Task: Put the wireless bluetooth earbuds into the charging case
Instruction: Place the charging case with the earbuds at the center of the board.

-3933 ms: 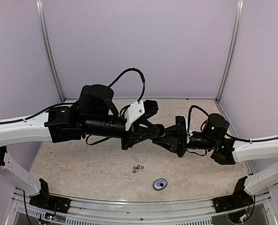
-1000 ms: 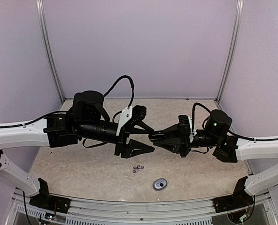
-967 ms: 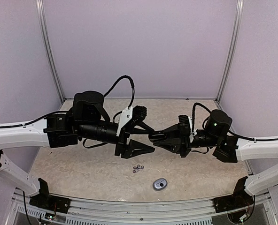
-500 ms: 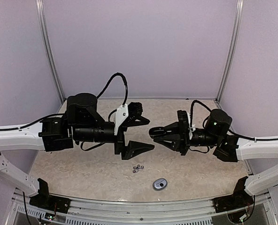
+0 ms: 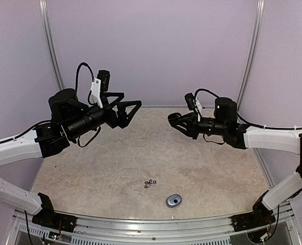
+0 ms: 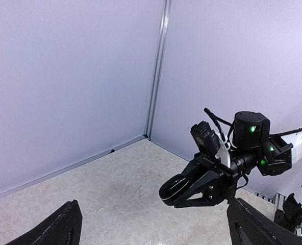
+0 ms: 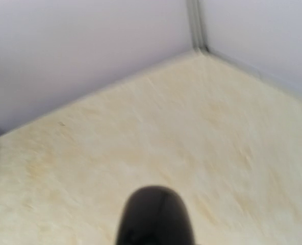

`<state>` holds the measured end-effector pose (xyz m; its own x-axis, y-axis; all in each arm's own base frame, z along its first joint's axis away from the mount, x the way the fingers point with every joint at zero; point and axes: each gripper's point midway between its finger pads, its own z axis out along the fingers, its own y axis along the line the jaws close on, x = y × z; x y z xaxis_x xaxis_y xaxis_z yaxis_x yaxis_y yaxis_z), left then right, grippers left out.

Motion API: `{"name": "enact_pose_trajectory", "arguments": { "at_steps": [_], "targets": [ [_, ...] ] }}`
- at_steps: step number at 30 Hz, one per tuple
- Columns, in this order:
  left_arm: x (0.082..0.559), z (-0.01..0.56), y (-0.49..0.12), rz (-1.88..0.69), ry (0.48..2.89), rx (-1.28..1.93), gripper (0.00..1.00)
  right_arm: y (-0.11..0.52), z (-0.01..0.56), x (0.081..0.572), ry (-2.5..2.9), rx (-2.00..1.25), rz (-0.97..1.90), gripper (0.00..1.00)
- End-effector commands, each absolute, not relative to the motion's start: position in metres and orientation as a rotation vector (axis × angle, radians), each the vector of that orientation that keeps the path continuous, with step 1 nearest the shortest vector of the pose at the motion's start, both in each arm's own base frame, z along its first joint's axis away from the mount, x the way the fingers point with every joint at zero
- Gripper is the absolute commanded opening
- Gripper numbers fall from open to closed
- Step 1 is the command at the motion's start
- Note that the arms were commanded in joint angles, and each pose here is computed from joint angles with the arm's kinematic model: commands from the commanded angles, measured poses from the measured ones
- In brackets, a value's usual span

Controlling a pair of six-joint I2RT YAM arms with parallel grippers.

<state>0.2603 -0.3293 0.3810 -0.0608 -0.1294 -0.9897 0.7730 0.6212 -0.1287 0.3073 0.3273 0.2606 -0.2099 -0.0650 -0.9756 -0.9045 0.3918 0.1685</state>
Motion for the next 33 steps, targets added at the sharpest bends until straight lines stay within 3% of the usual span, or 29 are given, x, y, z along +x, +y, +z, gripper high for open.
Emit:
{"name": "enact_pose_trajectory", "arguments": {
  "at_steps": [1, 10, 22, 33],
  "targets": [
    [0.29, 0.382, -0.306, -0.831, 1.498, 0.33, 0.99, 0.311, 0.216, 0.354, 1.848, -0.736, 1.012, 0.0],
    [0.327, 0.34, -0.286, -0.68, 1.67, 0.216, 0.99, 0.283, 0.14, 0.426, 2.086, -0.533, 1.043, 0.08],
    [0.333, 0.31, -0.283, -0.625, 1.745, 0.232, 0.99, 0.267, 0.061, 0.464, 2.277, -0.406, 1.082, 0.12],
    [0.335, 0.298, -0.29, -0.612, 1.79, 0.275, 0.99, 0.244, 0.049, 0.475, 2.326, -0.334, 1.03, 0.45]
  ]
}}
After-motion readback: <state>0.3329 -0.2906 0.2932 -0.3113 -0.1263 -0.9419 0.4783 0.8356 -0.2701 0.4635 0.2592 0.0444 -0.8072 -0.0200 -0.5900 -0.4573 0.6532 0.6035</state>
